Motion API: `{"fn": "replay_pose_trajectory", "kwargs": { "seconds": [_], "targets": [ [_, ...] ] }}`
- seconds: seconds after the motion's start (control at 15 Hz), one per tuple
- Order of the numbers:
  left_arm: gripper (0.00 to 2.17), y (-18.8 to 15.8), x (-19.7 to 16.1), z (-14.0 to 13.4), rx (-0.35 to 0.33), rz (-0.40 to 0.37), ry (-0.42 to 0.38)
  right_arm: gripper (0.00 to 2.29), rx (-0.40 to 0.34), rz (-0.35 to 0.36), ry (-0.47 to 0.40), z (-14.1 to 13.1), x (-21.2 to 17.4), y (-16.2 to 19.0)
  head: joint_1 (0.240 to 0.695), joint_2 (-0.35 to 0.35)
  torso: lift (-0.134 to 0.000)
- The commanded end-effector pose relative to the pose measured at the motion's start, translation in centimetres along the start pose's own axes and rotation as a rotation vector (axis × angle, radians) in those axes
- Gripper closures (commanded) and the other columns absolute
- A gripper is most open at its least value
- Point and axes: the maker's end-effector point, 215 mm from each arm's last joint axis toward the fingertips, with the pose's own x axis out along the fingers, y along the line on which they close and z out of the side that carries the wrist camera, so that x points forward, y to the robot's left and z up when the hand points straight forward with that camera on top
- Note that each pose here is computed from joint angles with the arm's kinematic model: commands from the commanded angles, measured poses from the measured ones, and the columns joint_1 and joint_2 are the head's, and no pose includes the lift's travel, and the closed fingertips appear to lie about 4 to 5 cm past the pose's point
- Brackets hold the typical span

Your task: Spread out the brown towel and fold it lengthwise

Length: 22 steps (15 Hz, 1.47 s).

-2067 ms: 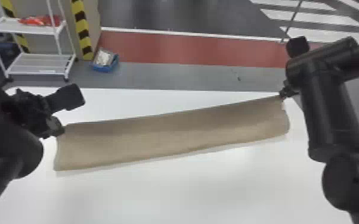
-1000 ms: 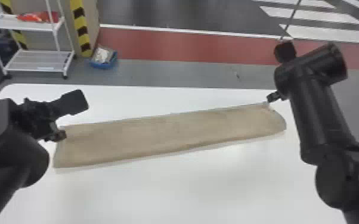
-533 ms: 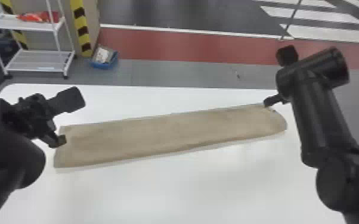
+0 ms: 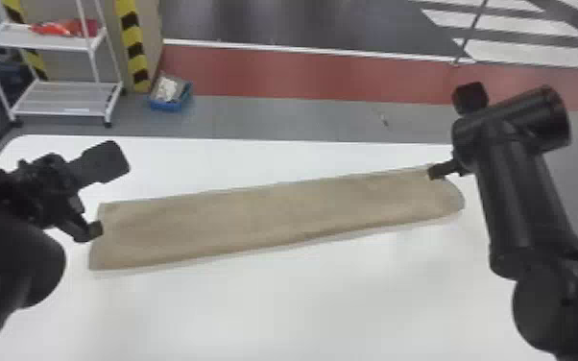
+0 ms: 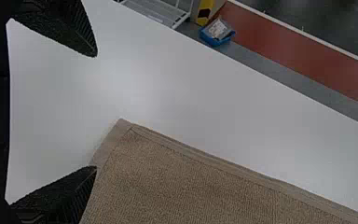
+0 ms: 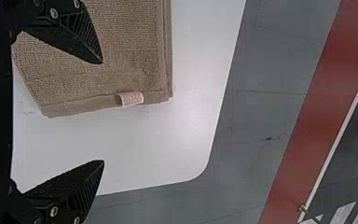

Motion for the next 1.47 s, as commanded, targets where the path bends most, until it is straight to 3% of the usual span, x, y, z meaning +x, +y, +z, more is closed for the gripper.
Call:
{"fn": "replay_pose_trajectory", "kwargs": {
  "seconds": [0.0,1.4],
  "targets": [
    [0.01,-0.1,0.0,-0.2,-0.003,0.0,0.002,0.14,0.022,0.002,0.014,-0.6,-0.1,-0.1,0.695,-0.144,-0.124],
    [0.02,-1.1,-0.5,-0.4,0.024,-0.01,-0.025,0.13,0.101,0.049,0.043,-2.2,-0.3,0.2,0.695,-0.149,-0.124]
  ]
}}
